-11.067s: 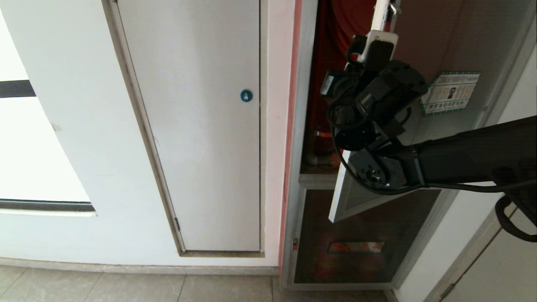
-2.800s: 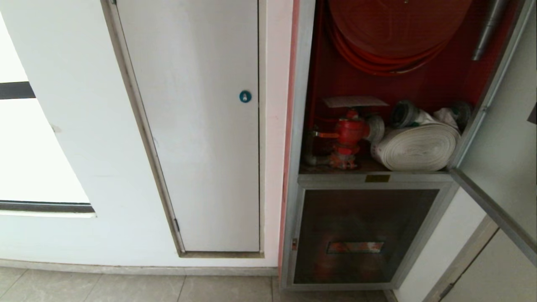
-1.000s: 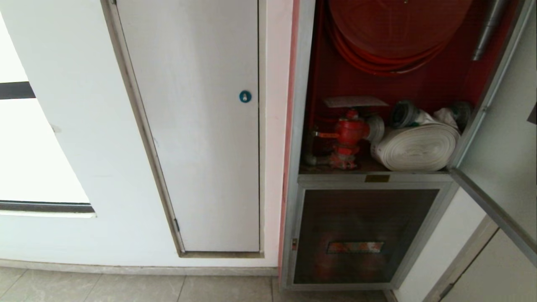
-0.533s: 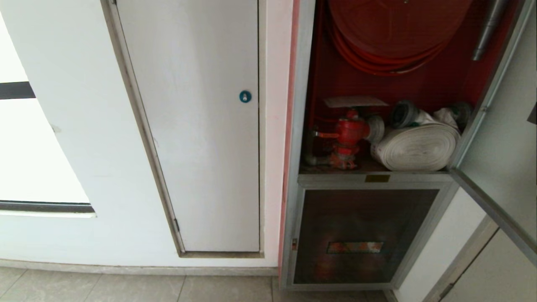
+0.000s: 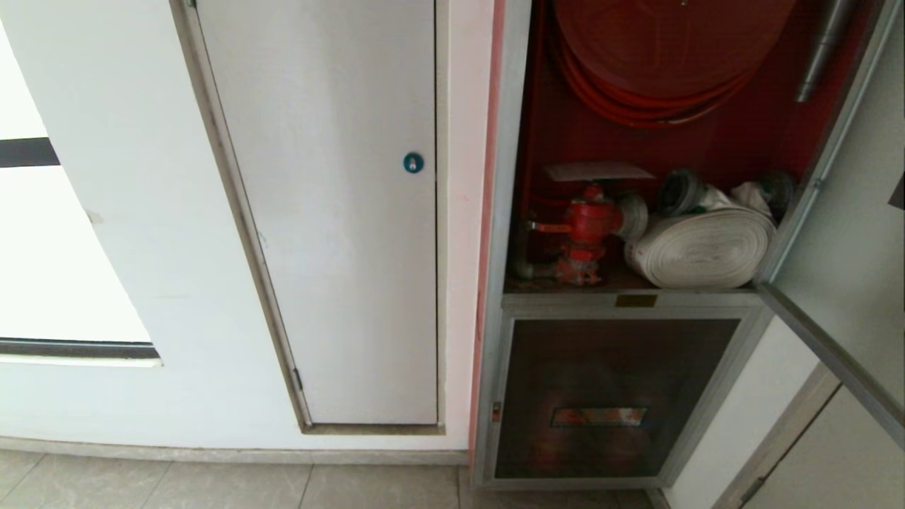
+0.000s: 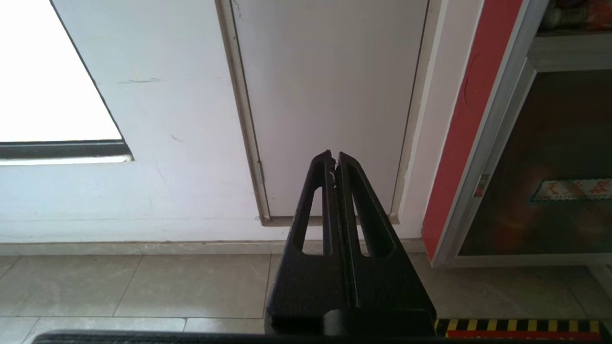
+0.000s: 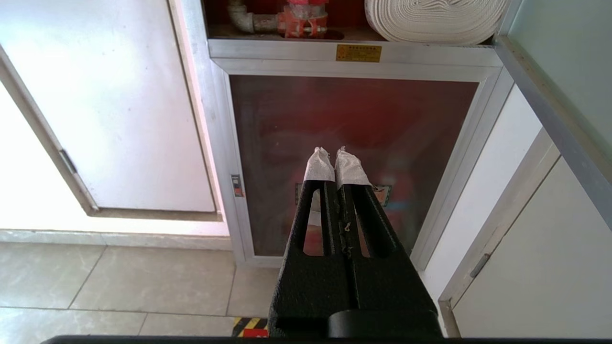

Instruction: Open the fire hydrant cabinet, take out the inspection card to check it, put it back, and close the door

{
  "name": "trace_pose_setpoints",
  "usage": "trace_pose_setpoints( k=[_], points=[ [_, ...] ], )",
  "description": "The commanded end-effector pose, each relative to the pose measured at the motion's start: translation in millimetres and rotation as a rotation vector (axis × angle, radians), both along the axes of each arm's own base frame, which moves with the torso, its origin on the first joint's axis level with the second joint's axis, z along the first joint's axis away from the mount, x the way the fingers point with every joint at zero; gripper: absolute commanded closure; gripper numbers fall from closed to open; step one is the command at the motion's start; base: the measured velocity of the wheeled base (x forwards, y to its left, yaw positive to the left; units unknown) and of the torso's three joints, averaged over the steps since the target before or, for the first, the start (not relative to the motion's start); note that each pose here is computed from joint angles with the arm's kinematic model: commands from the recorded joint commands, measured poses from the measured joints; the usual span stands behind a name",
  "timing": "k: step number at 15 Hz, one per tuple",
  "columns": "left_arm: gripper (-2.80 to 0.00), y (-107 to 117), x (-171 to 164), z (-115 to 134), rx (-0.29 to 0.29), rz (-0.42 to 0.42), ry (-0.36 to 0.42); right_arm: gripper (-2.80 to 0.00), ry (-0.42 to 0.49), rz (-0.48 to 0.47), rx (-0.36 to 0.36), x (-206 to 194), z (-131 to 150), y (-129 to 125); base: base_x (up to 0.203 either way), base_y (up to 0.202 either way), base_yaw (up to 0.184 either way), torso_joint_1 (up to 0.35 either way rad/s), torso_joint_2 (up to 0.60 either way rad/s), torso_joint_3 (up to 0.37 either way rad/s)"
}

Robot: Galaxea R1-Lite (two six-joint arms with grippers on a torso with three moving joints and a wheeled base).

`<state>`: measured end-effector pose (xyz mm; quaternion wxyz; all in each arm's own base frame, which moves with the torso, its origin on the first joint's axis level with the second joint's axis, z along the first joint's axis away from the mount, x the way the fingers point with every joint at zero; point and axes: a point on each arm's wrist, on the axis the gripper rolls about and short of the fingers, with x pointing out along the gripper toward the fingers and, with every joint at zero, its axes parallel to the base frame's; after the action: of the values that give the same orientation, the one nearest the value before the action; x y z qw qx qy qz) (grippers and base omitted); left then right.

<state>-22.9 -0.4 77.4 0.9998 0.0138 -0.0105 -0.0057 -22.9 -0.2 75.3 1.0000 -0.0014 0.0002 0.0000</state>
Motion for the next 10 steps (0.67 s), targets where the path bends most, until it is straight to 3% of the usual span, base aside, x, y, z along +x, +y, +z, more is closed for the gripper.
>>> trace_pose_setpoints(
  k=[1, 10],
  points=[
    [0.00, 0.0, 0.5, -1.9, 0.000, -0.001, 0.006, 0.00, -0.002, 0.000, 0.000, -0.1, 0.0, 0.0, 0.000, 0.000, 0.000, 0.000, 0.00, 0.000],
    [0.00, 0.0, 0.6, -2.1, 0.000, 0.000, 0.007, 0.00, -0.002, -0.001, 0.000, -0.1, 0.0, 0.0, 0.000, 0.000, 0.000, 0.000, 0.00, 0.000]
  ],
)
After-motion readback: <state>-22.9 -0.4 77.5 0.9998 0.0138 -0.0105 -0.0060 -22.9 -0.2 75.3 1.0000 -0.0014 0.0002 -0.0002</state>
